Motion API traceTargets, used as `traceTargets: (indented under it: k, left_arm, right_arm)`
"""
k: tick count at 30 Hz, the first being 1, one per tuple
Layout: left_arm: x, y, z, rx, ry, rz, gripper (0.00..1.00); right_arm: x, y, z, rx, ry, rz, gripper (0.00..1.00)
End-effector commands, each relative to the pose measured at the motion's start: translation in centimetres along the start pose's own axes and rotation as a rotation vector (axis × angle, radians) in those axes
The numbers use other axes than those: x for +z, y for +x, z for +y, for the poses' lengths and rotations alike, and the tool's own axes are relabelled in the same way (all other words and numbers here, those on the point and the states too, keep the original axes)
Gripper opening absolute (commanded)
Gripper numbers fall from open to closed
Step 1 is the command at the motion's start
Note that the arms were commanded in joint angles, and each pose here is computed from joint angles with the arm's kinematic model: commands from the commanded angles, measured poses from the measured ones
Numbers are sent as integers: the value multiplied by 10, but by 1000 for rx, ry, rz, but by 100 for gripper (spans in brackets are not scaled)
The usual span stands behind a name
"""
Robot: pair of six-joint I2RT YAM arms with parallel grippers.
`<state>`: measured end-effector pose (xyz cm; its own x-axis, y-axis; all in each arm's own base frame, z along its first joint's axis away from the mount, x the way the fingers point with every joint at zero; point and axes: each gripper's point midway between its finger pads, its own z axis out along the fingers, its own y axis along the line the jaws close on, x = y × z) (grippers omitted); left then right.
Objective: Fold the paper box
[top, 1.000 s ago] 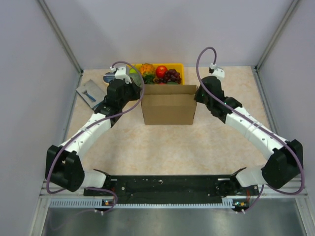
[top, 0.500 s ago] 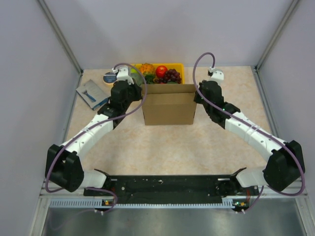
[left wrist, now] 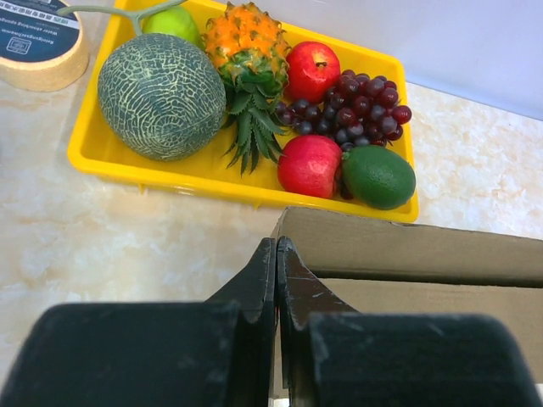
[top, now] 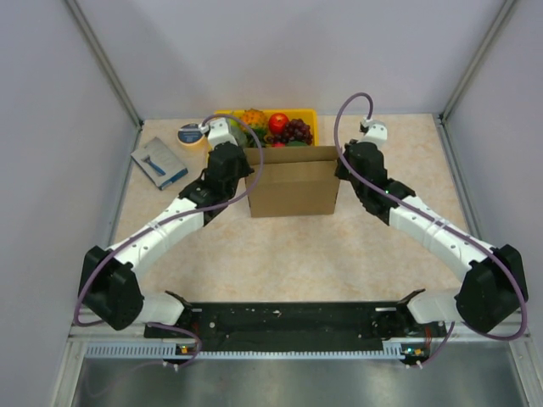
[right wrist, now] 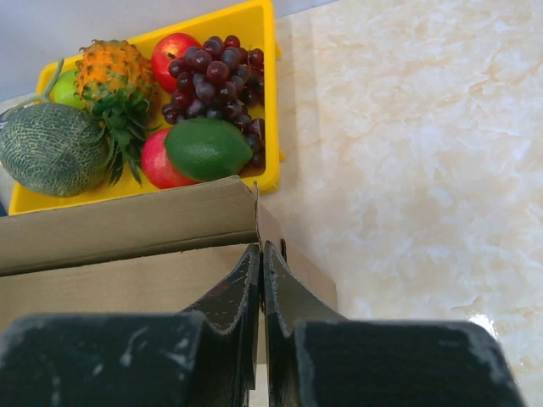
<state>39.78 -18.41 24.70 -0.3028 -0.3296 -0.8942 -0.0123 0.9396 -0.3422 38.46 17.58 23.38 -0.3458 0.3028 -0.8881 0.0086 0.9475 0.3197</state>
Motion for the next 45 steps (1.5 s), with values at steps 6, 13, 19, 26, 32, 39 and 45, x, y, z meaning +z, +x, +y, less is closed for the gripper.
traceTargets:
  k: [6,13,19,26,32,39,45]
  left_arm:
    - [-5,41,3,40,-40,63,0]
    - [-8,60,11,65,-8,61,0]
    - [-10,71,25,92,-42,70,0]
    - [-11,86,33,115,-48,99,0]
    - [-13,108,52,72,-107,120,0]
    - [-12,122,55,62,-101,141,0]
    - [-13,119,56,70,-104,131,0]
  right_arm:
    - [-4,16,10,-5,-58,27,0]
    - [-2,20,7,-48,-88,-12,0]
    - [-3,23,6,-84,-108,-28,0]
    - [-2,35,10,-111,-166,-28,0]
    - [-4,51,3,-141,-193,-41,0]
    - [-30,64,-15,-220,-122,161,49]
    - [-107,4,-7,-196,-148,271,81]
